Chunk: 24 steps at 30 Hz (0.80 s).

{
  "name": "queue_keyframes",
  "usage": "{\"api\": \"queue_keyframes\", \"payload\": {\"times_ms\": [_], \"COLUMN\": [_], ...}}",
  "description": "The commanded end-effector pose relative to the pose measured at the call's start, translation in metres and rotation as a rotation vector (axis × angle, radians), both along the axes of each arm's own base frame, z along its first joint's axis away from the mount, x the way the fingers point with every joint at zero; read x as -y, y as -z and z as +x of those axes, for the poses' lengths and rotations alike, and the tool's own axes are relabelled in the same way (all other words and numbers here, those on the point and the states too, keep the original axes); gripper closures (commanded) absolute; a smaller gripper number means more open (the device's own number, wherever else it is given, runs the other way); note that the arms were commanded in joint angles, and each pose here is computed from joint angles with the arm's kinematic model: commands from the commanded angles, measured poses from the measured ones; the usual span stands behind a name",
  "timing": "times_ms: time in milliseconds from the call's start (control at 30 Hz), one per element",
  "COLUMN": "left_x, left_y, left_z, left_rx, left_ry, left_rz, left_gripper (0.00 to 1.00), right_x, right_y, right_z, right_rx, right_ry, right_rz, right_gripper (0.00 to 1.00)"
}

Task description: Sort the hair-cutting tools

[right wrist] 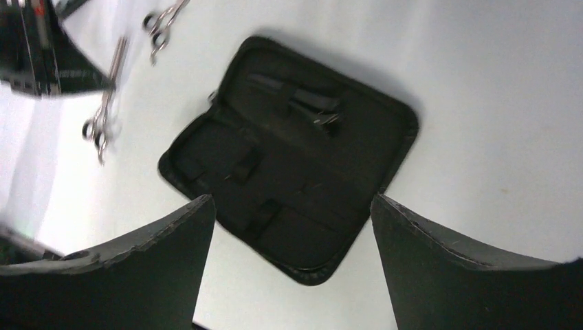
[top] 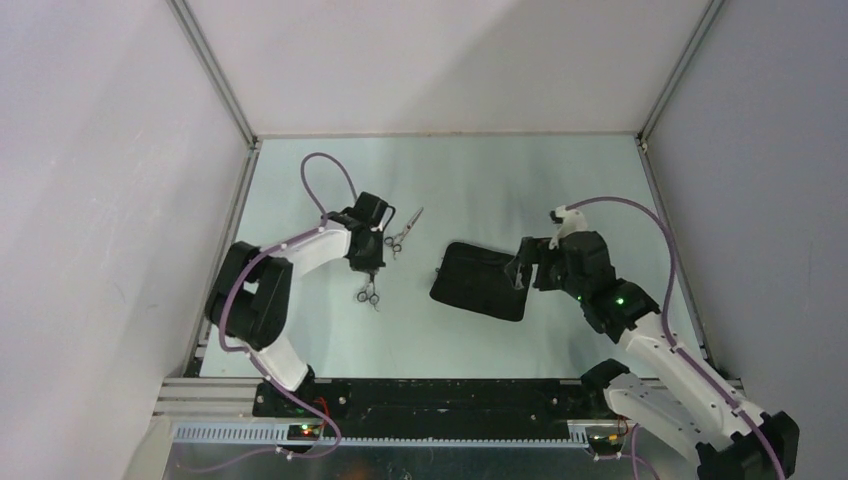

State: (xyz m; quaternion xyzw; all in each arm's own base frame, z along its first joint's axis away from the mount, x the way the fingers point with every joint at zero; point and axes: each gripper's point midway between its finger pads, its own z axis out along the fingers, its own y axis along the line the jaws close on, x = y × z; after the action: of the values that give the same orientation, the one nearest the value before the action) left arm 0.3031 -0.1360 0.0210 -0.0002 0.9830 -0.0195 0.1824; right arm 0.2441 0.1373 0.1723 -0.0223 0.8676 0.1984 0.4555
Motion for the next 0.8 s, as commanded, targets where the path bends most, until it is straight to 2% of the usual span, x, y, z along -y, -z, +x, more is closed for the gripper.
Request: {"api": "queue_keyframes", "payload": {"times_ms": [0, 200, 400, 600, 767], "left_x": [0.002, 0.013, 0.05, 0.094, 0.126], "left_y": [-0.042, -0.075, -0.114, -0.134, -0.132], "left_z": [0.008, 0.007, 0.0, -0.016, -0.032], "left_rx": [0.114, 0.192, 0.285, 0.333, 0.309], "left_ry": [0.059, 0.168, 0.401, 0.696, 0.882], "left_rz": [-0.037, -0.05, -0.032, 0.018, 0.017], "left_gripper": [1.0, 1.0, 1.0, 1.0, 1.0], "right_x": [-0.042, -0.072, -0.083, -0.063, -0.048], "right_y": [0.002, 0.046, 0.079, 0.12, 0.137], "right_z": [-0.013, -0.031, -0.038, -0.05, -0.057], "right_rx": [-0.015, -0.154, -0.27, -0.429, -0.522], "right_ry": [-0.153, -0.221, -0.195, -0.105, -0.03], "right_rz": [0.032, -0.048, -0.016, -0.071, -0.04], "right_gripper": [0.13, 0.29, 0.43, 0.56, 0.61]}}
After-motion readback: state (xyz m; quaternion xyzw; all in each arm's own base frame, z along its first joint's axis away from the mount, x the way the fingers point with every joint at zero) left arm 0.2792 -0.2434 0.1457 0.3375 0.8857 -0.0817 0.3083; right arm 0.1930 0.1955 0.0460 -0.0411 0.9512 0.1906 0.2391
